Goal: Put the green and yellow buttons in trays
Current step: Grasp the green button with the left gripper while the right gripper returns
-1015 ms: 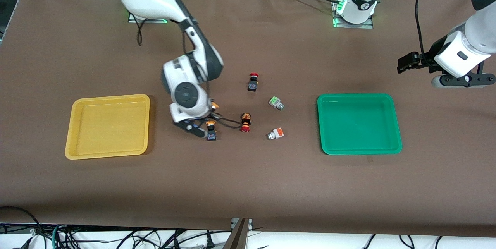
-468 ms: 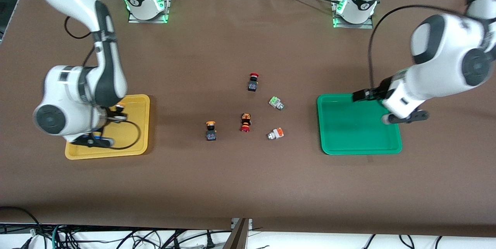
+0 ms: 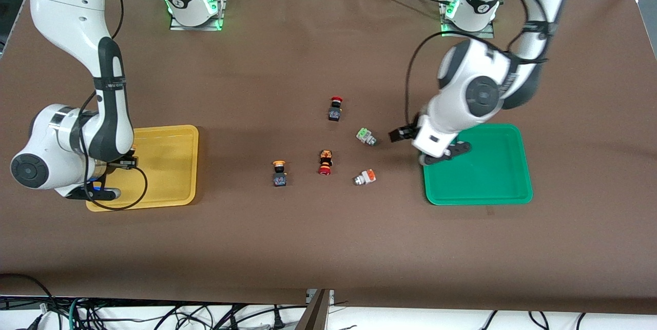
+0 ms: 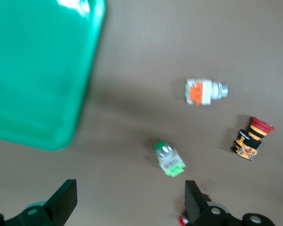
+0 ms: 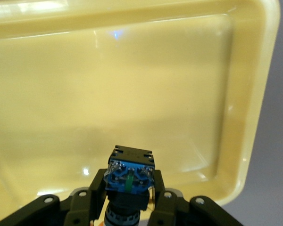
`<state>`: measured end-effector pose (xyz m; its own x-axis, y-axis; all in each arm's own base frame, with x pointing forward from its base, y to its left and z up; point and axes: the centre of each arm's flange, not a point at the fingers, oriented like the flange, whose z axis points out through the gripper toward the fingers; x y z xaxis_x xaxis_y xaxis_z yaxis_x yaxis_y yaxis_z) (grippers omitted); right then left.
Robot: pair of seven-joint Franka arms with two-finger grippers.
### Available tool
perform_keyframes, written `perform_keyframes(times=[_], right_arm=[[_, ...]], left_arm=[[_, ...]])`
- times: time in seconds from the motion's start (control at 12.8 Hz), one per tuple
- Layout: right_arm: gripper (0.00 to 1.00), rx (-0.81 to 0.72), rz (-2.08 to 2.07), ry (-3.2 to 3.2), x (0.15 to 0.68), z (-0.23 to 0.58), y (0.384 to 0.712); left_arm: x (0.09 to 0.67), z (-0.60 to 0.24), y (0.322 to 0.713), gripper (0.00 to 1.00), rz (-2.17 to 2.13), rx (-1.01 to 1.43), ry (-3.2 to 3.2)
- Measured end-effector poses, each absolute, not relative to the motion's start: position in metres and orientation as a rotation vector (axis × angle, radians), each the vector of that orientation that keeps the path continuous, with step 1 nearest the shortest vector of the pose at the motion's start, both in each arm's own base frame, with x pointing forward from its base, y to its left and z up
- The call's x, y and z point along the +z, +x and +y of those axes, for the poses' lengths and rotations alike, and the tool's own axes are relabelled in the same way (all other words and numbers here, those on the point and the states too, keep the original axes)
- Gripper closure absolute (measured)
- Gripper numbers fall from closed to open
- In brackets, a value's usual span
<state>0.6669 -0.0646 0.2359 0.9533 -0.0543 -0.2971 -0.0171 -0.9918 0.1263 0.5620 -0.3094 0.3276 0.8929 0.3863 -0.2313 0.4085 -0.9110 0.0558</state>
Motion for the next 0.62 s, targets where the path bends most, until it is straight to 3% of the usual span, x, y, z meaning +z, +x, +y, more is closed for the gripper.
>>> perform_keyframes(times=[0.08,0.16,0.47,0.55,0.62], right_arm=[[0.57,-0.452,-0.05,2.984,0.232,-0.063,0.667],[0.5,-0.449,-0.048,2.989,0.231,-0.06,0.667],[0.08,-0.44,-0.027,3.065,0.25,-0.004,0.671],[0.0,-0.431,-0.036,3.076,0.259,0.024,0.673],[0.0,-0.414,-0.051,3.087,0.266,0.054,0.673]], left_arm=[[0.308,-0.331,0.547,0.0,0.682,-0.372,2.969],[0.286,-0.347,0.533,0.0,0.734,-0.41,2.984],[0.226,-0.366,0.51,0.0,0.893,-0.458,2.957],[0.217,-0.366,0.513,0.0,0.925,-0.451,2.923],[0.207,-0.366,0.516,0.0,0.945,-0.433,2.902]])
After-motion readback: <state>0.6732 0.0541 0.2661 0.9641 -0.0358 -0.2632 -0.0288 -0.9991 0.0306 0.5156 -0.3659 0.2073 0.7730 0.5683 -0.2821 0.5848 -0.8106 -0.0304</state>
